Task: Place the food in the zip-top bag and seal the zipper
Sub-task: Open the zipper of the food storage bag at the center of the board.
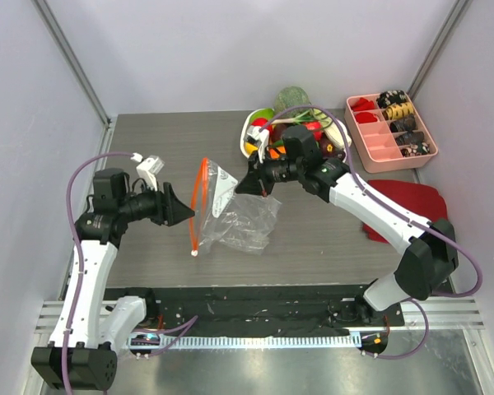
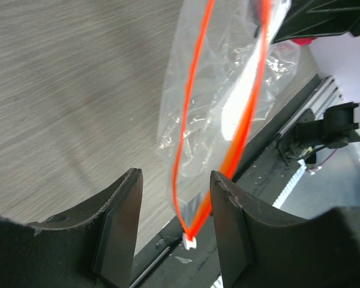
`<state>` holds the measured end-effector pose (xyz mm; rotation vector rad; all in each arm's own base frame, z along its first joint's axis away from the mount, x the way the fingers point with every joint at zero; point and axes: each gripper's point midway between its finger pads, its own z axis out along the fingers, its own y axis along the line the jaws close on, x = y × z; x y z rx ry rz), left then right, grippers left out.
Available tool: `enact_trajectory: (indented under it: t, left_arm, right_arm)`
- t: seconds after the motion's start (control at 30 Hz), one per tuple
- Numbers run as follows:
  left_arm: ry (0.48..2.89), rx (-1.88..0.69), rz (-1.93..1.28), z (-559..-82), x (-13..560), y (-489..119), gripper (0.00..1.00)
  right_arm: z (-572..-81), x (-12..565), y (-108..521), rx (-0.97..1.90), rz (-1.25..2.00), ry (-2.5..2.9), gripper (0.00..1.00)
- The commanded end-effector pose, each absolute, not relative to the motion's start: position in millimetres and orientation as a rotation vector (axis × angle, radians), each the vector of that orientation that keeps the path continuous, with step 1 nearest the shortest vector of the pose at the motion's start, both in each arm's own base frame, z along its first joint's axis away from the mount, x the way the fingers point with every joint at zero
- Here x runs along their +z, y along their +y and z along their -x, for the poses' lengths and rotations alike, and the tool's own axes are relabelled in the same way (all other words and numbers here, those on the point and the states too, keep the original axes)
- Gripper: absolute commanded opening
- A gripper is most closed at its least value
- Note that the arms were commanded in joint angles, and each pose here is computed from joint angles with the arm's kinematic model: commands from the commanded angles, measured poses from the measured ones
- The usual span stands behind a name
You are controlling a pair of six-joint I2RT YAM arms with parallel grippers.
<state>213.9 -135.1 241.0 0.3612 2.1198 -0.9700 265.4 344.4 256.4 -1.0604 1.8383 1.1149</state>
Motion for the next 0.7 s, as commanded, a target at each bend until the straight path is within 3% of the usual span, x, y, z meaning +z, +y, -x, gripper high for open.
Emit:
enact_trajectory:
  t: [0.0,0.2,0.4,0.53,0.57,0.6,0.63,0.67]
  left_arm:
    - [2.086,-0.906,-0.429,-220.2,247.4,-131.8,0.52]
    - [2.065,-0.971,-0.430,-225.8,252.5,-138.7,0.46]
    - [2.041,-1.101,-0.399,-223.6,265.4,-150.3,0.28]
    - [2.018,-1.191,-0.332,-214.6,283.0,-156.4,0.00]
    - [2.027,-1.192,-0.292,-214.4,283.6,-155.7,0.00]
    - [2.038,-1.181,-0.253,-214.3,283.6,-154.0,0.00]
    - [2.053,-1.158,-0.205,-213.0,284.3,-150.9,0.00]
    - [2.073,-1.064,-0.133,-221.7,281.8,-141.1,0.00]
  right_arm:
    - [-258.4,305.5,356.1,1.222,1.053,1.678,0.01]
    - [-254.3,307.5,360.0,1.273,1.062,1.668,0.01]
    - [-255.6,313.0,368.9,1.325,1.081,1.619,0.01]
    - [-269.9,300.6,378.9,1.321,1.079,1.646,0.01]
    - [-275.4,301.5,381.5,1.311,1.069,1.648,0.01]
    - [-283.2,300.6,382.9,1.289,1.044,1.659,0.07]
    - [-296.8,292.0,385.8,1.256,0.988,1.711,0.33]
    - [-305.7,301.7,388.5,1.233,0.953,1.707,0.49]
